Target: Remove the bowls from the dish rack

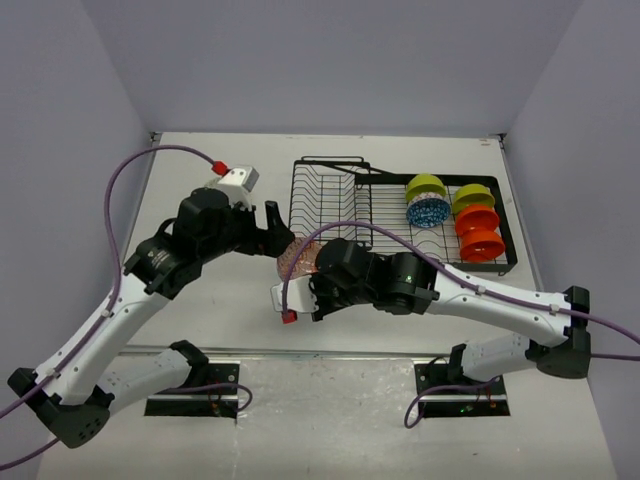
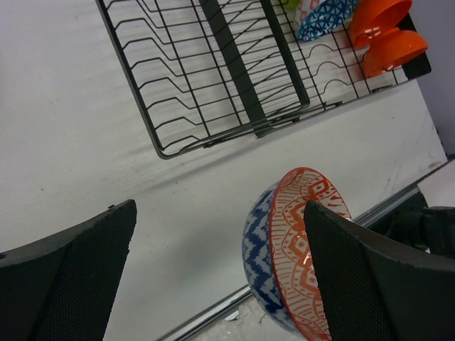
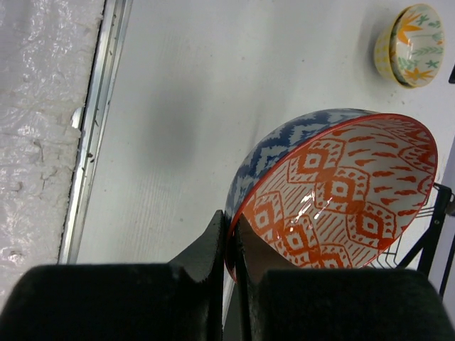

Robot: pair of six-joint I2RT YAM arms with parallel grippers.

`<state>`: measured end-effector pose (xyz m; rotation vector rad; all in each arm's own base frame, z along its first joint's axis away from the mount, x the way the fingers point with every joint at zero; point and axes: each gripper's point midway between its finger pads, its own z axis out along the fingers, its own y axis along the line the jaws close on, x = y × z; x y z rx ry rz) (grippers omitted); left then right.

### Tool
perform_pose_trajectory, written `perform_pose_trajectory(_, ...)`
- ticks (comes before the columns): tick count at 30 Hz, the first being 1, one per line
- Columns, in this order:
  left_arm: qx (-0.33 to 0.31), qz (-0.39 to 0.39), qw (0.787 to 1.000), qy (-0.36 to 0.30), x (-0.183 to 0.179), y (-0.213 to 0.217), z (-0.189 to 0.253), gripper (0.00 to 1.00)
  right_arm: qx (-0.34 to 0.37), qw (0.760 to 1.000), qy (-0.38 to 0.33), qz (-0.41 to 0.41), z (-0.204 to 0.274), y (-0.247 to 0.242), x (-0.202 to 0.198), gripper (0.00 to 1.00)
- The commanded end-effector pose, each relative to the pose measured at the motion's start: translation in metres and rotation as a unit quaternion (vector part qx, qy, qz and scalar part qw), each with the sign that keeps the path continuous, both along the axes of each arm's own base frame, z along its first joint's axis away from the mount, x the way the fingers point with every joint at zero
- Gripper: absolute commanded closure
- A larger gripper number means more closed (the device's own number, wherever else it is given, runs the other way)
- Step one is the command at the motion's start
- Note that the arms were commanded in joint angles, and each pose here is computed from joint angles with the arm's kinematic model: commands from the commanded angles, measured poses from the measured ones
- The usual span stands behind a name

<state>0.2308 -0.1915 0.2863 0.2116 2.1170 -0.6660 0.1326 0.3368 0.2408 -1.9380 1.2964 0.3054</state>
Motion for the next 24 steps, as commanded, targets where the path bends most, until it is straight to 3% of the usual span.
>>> perform_pose_trajectory(1, -0.023, -0.033, 0.999, -0.007, -0.001, -0.022, 0.01, 0.0, 0.008, 1.0, -0.01, 0.005, 0.002, 0.007, 0.005, 1.0)
perform_pose_trajectory(5, -0.004, -0.033, 0.999, -0.004, -0.003, -0.029, 0.001, 0.01, 0.005, 1.0, -0.014, -0.005, 0.002, 0.009, 0.01, 1.0)
perform_pose_trajectory(8, 0.035, -0.017, 0.999, 0.009, 0.0, -0.025, -0.018, 0.1, 0.002, 0.999, -0.028, -0.027, 0.005, 0.008, 0.019, 1.0)
perform_pose_trajectory(19, 0.157, 0.034, 0.986, 0.04, 0.009, -0.007, -0.068, 0.77, -0.018, 0.996, -0.046, -0.078, 0.0, 0.011, 0.037, 1.0)
perform_pose_trajectory(20, 0.161, 0.039, 0.985, 0.04, 0.01, -0.006, -0.068, 0.95, -0.017, 0.996, -0.045, -0.077, -0.001, 0.012, 0.036, 1.0)
perform_pose_trajectory(21, 0.165, 0.044, 0.984, 0.04, 0.011, -0.004, -0.068, 1.0, -0.017, 0.996, -0.047, -0.078, -0.001, 0.012, 0.036, 1.0)
perform_pose_trajectory(24, 0.167, 0.071, 0.983, 0.032, 0.015, 0.004, -0.063, 1.0, -0.004, 0.995, -0.052, -0.081, 0.0, 0.018, 0.039, 1.0)
